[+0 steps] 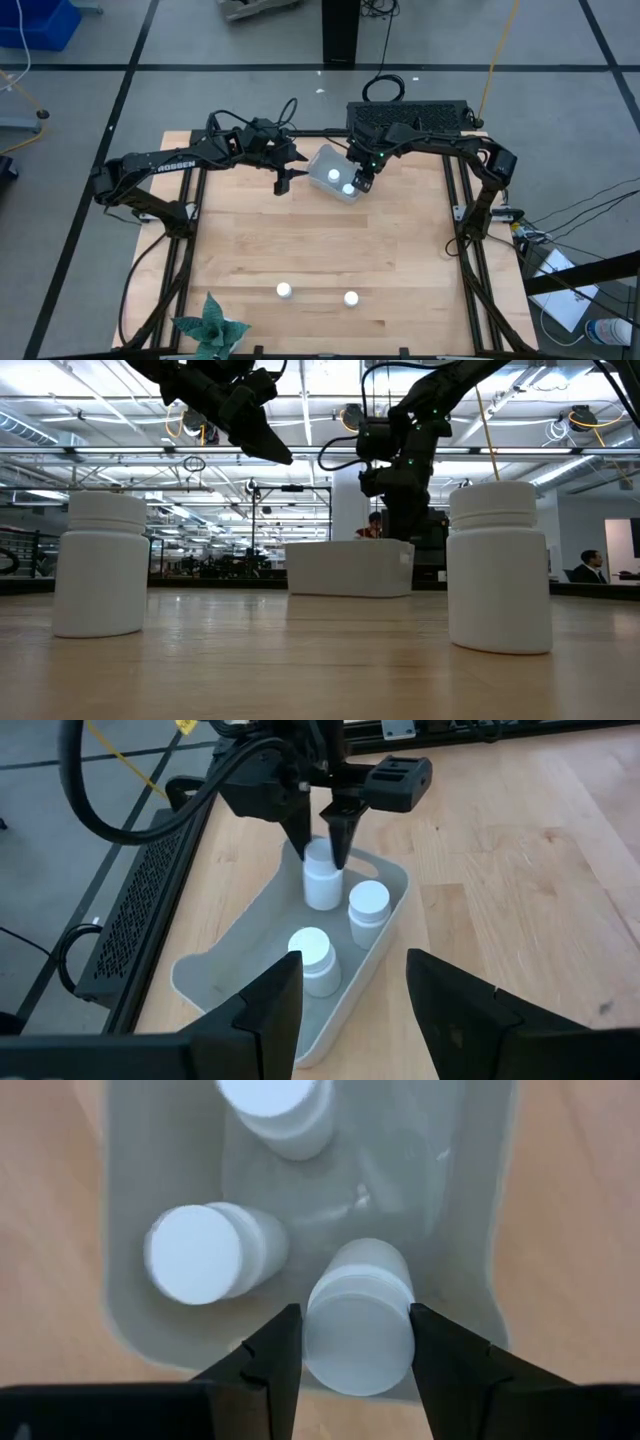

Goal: Pick and place pill bottles into a basket
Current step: Put the white pill bottle into the gray bin

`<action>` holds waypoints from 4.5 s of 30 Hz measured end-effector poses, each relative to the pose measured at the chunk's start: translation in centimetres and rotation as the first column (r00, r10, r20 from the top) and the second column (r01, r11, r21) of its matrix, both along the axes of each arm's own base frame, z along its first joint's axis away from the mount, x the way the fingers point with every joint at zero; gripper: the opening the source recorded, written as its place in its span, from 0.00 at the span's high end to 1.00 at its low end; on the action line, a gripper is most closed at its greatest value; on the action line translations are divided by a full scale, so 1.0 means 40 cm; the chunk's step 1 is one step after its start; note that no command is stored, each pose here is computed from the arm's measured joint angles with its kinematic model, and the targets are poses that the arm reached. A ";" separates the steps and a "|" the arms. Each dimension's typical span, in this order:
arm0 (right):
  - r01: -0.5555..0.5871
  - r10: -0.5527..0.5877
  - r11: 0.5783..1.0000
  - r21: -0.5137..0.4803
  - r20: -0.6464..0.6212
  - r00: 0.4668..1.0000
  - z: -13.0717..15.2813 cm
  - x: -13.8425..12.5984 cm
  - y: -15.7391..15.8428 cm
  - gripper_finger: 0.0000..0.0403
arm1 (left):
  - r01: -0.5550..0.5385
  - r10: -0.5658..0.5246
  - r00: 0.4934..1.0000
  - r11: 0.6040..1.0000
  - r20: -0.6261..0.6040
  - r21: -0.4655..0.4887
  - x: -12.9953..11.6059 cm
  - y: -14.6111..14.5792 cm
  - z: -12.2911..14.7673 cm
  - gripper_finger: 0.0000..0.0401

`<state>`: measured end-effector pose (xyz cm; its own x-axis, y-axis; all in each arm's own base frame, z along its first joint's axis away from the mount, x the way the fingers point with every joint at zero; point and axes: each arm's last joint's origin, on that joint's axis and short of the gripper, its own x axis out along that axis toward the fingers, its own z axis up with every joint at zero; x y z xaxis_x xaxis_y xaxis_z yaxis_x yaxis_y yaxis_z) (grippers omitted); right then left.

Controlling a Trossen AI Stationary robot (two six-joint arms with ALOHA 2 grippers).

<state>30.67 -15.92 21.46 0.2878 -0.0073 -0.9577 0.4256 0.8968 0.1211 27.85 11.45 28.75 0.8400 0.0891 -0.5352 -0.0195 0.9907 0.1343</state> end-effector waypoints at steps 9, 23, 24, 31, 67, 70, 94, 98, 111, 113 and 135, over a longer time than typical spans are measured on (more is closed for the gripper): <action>0.001 0.000 0.999 0.050 -0.023 1.000 -0.002 -0.007 0.007 0.64 | 0.005 -0.005 1.000 1.000 -0.002 0.007 0.000 0.000 0.000 0.54; 0.005 -0.002 0.993 0.115 -0.027 1.000 -0.003 -0.012 0.014 0.64 | 0.005 -0.005 1.000 1.000 -0.002 0.007 0.000 0.000 0.000 0.54; 0.005 -0.002 0.993 0.114 -0.027 1.000 -0.003 -0.012 0.014 0.64 | 0.005 -0.004 1.000 1.000 -0.002 0.007 0.000 0.000 0.000 0.54; 0.007 -0.006 0.994 0.106 -0.011 1.000 -0.002 -0.008 0.012 0.64 | 0.005 -0.004 1.000 1.000 -0.002 0.007 0.000 0.000 0.000 0.54; 0.015 -0.015 1.000 0.010 -0.041 0.999 -0.002 0.004 0.028 0.59 | 0.005 -0.005 1.000 1.000 -0.002 0.006 0.000 0.000 0.000 0.54; 0.027 -0.026 1.000 0.013 -0.059 0.998 -0.003 -0.003 0.022 0.59 | 0.004 -0.004 1.000 1.000 -0.002 0.006 0.000 0.000 0.000 0.54; 0.036 -0.032 0.998 0.055 -0.068 0.997 -0.004 -0.006 0.029 0.45 | 0.005 -0.004 1.000 1.000 -0.002 0.007 0.000 0.000 0.000 0.54; 0.031 -0.029 0.999 0.040 -0.045 0.999 -0.003 0.000 0.026 0.45 | 0.005 -0.004 1.000 1.000 -0.002 0.007 0.000 0.000 0.000 0.54; 0.037 -0.027 0.997 -0.062 0.146 0.989 0.139 0.039 -0.034 0.46 | 0.005 -0.005 1.000 1.000 -0.016 0.001 -0.002 -0.001 -0.003 0.54; 0.012 0.004 0.997 -0.074 0.209 0.978 0.176 0.057 -0.023 0.47 | 0.008 -0.008 1.000 1.000 -0.026 0.001 -0.003 -0.001 -0.005 0.54; -0.146 0.373 0.905 -0.401 0.579 0.724 0.425 -0.040 0.440 0.48 | 0.304 -0.371 0.833 0.927 -0.410 -0.221 -0.031 -0.242 -0.077 0.54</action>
<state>29.06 1.69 38.46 0.8548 -0.0963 -0.5100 0.0960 0.9950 -0.0269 26.61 1.76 25.68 0.4794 -0.2610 -0.8379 0.3472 0.9333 -0.0921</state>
